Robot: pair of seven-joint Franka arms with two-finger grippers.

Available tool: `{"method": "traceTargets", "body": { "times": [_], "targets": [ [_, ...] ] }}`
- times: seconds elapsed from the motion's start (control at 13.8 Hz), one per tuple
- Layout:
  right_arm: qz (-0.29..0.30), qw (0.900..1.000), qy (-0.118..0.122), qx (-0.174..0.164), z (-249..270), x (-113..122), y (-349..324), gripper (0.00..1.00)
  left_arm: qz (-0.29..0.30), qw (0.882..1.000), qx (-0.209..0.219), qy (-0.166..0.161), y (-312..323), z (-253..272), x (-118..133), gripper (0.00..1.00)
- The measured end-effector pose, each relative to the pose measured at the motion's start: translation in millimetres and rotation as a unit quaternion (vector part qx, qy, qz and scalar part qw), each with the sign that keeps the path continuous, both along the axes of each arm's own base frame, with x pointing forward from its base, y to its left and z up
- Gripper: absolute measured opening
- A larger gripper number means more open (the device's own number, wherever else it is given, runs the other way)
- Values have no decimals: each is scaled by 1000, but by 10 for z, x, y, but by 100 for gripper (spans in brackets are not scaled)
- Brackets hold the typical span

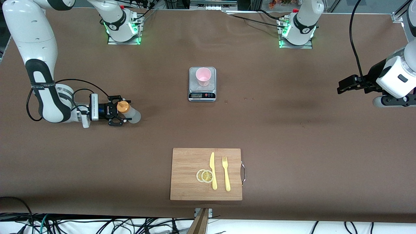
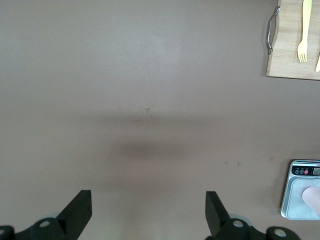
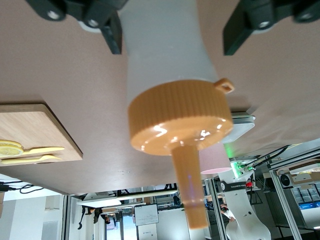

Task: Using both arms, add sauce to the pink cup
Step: 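Grasp the white sauce bottle with the right gripper and lift it, then carry the bottle over the pink cup and tilt it to squeeze sauce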

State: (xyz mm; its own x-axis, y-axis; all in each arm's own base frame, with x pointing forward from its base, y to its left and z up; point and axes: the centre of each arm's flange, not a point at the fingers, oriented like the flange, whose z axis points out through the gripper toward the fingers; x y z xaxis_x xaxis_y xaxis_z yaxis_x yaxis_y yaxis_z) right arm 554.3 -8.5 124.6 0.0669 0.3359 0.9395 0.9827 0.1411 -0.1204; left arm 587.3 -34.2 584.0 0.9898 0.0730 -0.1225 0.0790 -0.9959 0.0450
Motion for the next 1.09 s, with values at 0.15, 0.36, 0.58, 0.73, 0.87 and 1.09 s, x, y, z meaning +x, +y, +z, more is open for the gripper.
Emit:
{"method": "traceTargets", "body": {
  "times": [0.15,0.36,0.58,0.73,0.87,1.09],
  "targets": [
    [1,1000,-3,-1,18,26,-4,79,0,1000,0,0,-3,-2,1,100],
    [7,1000,-10,-5,63,83,-5,50,0,1000,0,4,-4,-43,18,100],
    [29,999,-1,-31,150,182,-13,43,0,1000,0,6,-6,-66,27,100],
    [35,998,11,-43,193,232,20,37,-1,1000,0,6,-9,-66,27,100],
    [48,997,27,-60,236,274,96,37,-1,1000,0,6,-13,-66,27,100],
    [73,991,55,-102,376,400,300,37,-1,1000,0,6,-14,-66,27,100]
  ]
}}
